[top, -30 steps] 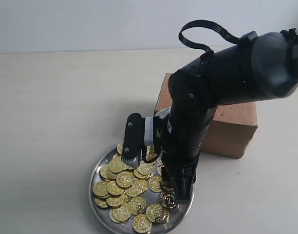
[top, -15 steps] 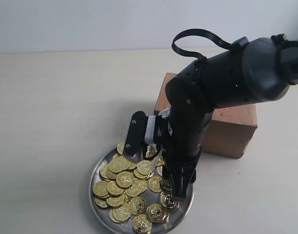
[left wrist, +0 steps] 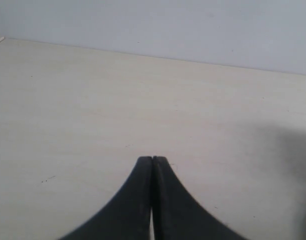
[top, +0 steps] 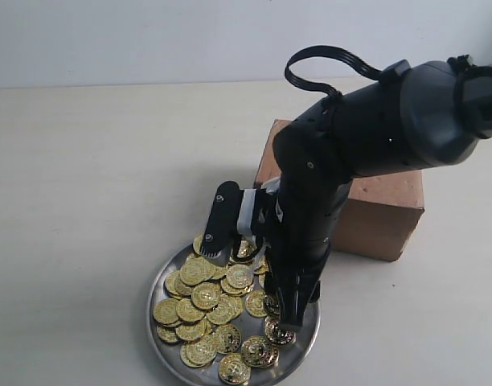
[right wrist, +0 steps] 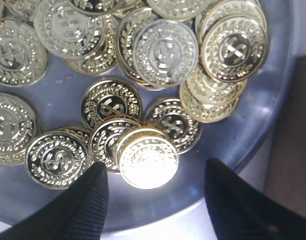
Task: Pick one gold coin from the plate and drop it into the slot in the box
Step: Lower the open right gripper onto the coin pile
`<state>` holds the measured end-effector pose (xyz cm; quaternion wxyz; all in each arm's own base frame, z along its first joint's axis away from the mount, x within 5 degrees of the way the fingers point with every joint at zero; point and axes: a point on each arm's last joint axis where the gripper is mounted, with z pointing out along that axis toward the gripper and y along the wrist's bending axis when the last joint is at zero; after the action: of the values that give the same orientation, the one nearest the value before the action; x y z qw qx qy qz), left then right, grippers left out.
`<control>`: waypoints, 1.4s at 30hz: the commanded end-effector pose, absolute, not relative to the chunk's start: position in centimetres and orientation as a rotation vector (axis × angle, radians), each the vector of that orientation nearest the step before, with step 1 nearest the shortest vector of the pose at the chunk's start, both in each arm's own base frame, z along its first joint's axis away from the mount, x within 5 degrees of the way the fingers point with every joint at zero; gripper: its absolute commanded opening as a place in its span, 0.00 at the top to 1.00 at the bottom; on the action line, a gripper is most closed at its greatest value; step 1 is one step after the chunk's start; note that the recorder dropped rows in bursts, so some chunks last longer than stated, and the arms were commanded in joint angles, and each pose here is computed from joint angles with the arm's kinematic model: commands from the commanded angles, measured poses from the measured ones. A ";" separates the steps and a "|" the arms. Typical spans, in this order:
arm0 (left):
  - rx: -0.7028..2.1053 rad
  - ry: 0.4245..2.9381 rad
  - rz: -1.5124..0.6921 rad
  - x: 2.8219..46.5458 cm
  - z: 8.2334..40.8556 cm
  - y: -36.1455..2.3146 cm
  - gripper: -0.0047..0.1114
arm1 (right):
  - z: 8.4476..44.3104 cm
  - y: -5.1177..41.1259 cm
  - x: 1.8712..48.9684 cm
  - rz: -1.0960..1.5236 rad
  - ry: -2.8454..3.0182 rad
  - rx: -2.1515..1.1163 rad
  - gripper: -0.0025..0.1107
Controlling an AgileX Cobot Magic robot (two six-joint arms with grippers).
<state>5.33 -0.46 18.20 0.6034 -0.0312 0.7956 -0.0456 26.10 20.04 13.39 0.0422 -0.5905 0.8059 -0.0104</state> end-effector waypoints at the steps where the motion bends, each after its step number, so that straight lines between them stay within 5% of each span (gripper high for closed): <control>1: -0.075 1.831 -0.118 5.3 18.2 -0.5 0.96 | 12.9 20.5 25.7 0.072 2.522 -1.772 0.49; 29: -0.075 1.831 -0.118 5.3 18.2 -0.5 0.96 | 12.1 19.1 26.1 0.151 2.515 -1.718 0.49; 42: -0.075 1.831 -0.118 5.3 18.2 -0.5 0.96 | 17.3 19.2 25.6 0.113 2.316 -1.695 0.49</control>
<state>5.33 -0.46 18.20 0.6034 -0.0312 0.7956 -0.0456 26.03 19.10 16.09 0.1155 -0.5748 0.8091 0.0397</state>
